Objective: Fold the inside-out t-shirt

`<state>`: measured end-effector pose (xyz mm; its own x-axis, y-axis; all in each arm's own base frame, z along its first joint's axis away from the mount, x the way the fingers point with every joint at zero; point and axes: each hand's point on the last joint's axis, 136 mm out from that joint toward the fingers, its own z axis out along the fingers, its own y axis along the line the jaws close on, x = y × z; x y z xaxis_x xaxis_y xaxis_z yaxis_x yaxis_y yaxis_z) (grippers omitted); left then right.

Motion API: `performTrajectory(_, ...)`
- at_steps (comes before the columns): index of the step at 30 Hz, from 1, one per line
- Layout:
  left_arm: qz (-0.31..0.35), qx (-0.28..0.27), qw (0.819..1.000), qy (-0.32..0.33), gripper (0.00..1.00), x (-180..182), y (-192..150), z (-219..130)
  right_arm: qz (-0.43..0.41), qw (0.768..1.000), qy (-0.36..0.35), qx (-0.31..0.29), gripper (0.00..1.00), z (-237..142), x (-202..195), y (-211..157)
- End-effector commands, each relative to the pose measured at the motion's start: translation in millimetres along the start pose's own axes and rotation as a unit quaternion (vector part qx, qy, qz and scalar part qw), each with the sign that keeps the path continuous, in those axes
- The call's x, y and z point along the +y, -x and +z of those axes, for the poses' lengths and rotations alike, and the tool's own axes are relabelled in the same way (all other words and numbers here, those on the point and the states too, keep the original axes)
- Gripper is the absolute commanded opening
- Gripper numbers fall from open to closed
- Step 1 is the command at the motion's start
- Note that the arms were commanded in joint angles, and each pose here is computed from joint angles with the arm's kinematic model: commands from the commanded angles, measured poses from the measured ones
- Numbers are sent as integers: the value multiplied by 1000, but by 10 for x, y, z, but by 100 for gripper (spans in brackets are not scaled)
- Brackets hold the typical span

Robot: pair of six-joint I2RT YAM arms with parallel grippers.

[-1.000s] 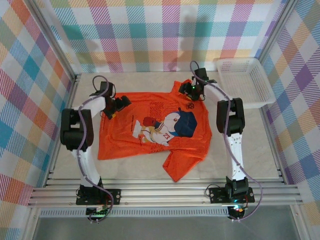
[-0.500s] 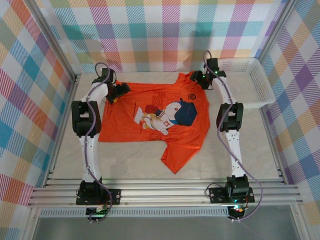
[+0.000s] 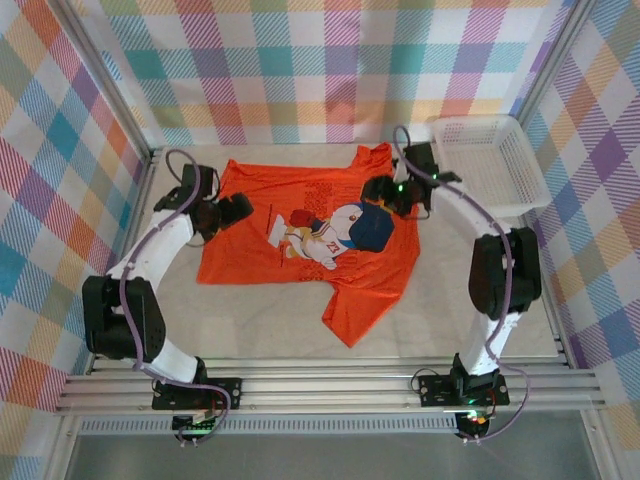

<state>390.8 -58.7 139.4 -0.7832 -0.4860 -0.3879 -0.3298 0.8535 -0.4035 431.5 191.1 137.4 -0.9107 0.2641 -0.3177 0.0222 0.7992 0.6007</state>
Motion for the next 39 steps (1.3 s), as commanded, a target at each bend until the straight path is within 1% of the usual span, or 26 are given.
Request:
performTrajectory(1,-43,61,997,3,87,234,-412,338,41,999,-10,21,66,135,-346,-356)
performTrajectory(4,-53,76,995,25,87,412,-547,471,60,997,-40,33,66,172,-599,-588)
performTrajectory(8,-72,79,993,57,87,671,-513,630,83,992,-83,39,67,249,-969,-677)
performTrajectory(10,-76,73,992,73,88,774,-443,726,94,990,-101,40,67,293,-1163,-634)
performTrajectory(13,-77,86,989,93,88,893,-375,922,115,986,-115,44,68,339,-1401,-507)
performTrajectory(15,-77,84,987,113,88,979,-319,987,119,984,-126,40,68,336,-1507,-410)
performTrajectory(17,-84,83,986,119,88,1047,-275,1018,120,983,-131,38,68,312,-1560,-325)
performTrajectory(19,-90,81,986,113,88,1037,-234,996,115,984,-131,38,68,268,-1533,-271)
performTrajectory(22,-95,82,988,94,88,931,-225,862,111,987,-107,40,69,178,-1379,-266)
performTrajectory(26,-103,70,989,77,88,856,-328,531,105,990,-87,40,69,-49,-1166,-375)
performTrajectory(28,-104,68,989,82,88,887,-427,372,93,991,-89,39,70,-185,-1077,-457)
performTrajectory(31,-100,51,989,92,88,934,-510,97,72,993,-87,42,70,-411,-926,-635)
performTrajectory(33,-100,38,989,99,84,982,-551,-32,59,994,-86,45,70,-529,-829,-795)
performTrajectory(35,-104,36,988,108,78,1053,-614,-75,47,994,-87,48,69,-589,-750,-974)
performTrajectory(37,-117,43,984,125,69,1177,-690,-50,38,993,-94,54,67,-597,-717,-1190)
performTrajectory(39,-138,55,981,128,62,1273,-739,25,31,993,-99,58,64,-578,-697,-1412)
